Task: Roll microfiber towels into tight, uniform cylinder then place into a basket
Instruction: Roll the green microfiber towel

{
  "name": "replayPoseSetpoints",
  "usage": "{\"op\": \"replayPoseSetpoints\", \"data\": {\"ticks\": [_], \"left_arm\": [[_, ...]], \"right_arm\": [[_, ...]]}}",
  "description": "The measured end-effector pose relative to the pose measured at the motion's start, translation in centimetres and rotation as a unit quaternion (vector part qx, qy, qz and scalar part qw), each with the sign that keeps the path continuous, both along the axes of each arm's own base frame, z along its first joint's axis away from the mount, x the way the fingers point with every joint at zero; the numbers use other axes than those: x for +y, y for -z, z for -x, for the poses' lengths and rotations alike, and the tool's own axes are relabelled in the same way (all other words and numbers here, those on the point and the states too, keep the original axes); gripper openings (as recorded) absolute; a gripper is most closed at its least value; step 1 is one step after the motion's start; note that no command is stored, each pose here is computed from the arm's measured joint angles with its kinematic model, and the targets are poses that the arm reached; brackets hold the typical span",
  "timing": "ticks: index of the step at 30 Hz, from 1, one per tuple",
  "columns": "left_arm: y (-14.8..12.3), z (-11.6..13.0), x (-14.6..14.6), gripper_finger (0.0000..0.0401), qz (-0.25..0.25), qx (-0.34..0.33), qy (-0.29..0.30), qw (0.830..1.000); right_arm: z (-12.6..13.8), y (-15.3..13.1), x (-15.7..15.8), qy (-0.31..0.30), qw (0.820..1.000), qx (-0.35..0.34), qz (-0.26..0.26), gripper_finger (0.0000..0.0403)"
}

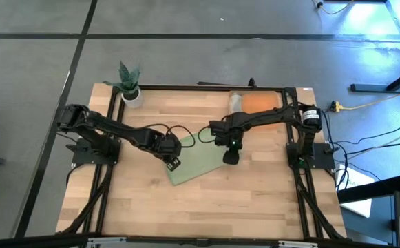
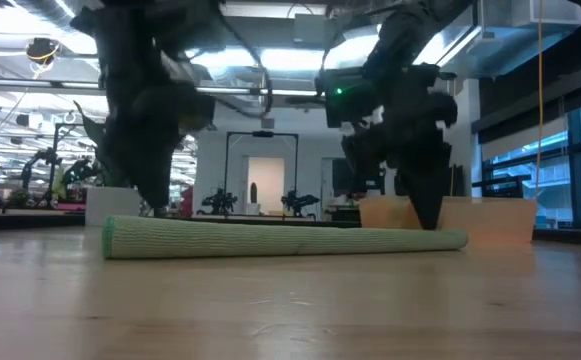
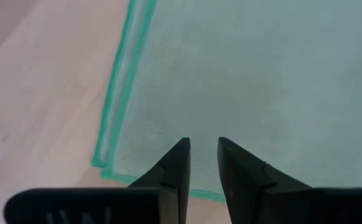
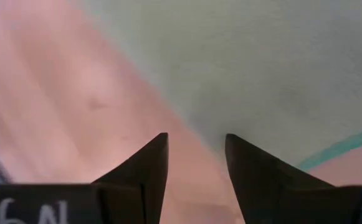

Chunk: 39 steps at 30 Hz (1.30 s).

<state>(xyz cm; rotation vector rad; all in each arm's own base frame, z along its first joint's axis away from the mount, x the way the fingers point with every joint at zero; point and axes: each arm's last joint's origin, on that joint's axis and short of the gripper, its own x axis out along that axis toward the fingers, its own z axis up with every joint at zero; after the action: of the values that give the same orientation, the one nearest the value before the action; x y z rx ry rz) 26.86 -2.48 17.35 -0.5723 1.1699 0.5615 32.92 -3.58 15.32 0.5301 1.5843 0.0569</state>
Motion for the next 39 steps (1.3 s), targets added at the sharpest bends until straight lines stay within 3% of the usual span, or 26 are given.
{"op": "replayPoseSetpoints", "data": {"ticks": [6,11,15,24,32,39], "left_arm": [[2.7,0.0,0.0,0.0071,-0.004,0.053,-0.001,0.999],[4.1,-0.3,-0.3,0.0071,0.025,0.084,0.007,0.996],[4.2,-0.3,-0.9,0.0071,0.036,0.085,0.016,0.996],[4.0,0.3,-3.6,0.0071,0.090,0.091,0.036,0.991],[4.0,0.2,-6.2,0.0071,0.107,0.055,0.029,0.992],[3.8,-0.4,-7.2,0.0071,0.121,0.005,0.013,0.993]], "right_arm": [[0.2,1.2,-0.3,0.013,0.999,-0.009,0.049,0.0161],[-0.4,1.6,-0.5,0.016,0.995,-0.056,0.075,0.0161],[-0.8,1.6,-0.7,0.020,0.993,-0.077,0.082,0.0161],[-1.7,1.6,-1.6,0.032,0.981,-0.118,0.151,0.0161],[-2.9,1.3,-3.1,0.057,0.963,-0.189,0.184,0.0161],[-3.6,0.9,-4.4,0.041,0.940,-0.236,0.243,0.0161]]}}
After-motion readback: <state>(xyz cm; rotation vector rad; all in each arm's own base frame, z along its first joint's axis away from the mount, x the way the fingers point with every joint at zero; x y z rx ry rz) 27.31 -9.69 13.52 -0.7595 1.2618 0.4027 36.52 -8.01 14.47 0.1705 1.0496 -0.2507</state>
